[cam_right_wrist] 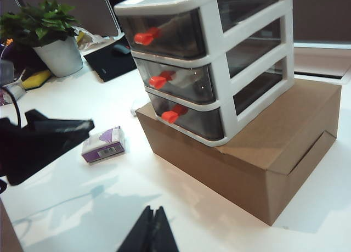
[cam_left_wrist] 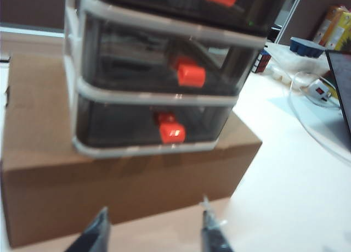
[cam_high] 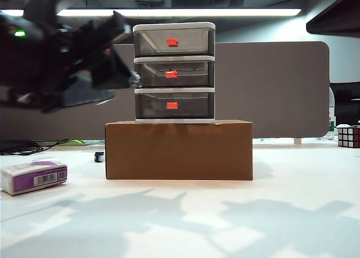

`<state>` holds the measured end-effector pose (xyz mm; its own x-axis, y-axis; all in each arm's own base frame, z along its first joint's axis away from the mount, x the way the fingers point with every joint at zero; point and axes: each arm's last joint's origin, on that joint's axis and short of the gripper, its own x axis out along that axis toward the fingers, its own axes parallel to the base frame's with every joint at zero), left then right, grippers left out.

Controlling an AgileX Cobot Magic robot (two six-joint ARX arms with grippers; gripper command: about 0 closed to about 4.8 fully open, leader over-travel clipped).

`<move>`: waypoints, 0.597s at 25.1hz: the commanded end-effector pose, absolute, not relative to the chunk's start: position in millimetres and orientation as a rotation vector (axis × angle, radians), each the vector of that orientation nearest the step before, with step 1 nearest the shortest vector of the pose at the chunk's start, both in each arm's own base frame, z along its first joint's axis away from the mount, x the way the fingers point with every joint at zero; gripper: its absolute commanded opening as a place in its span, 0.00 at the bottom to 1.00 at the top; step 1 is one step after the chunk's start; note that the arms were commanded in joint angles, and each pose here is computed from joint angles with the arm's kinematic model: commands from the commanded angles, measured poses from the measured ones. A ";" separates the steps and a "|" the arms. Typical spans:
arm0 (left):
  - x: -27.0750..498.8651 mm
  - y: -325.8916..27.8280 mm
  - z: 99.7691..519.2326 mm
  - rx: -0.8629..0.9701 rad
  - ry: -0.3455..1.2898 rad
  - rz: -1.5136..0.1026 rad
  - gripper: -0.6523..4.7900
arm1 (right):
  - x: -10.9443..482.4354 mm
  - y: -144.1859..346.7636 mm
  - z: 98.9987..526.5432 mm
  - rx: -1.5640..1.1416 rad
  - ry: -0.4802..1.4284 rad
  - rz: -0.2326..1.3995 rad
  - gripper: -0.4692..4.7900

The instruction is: Open the third layer of the drawer on the table, pick up a pack of napkins on the table and put it in, and finally close the drawer.

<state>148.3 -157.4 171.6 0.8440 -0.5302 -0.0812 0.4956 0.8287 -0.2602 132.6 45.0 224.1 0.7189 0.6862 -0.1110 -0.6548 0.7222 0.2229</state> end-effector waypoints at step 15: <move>156.7 -232.7 153.4 -0.157 0.111 -0.259 0.51 | 191.6 66.1 246.2 0.140 0.202 0.788 0.08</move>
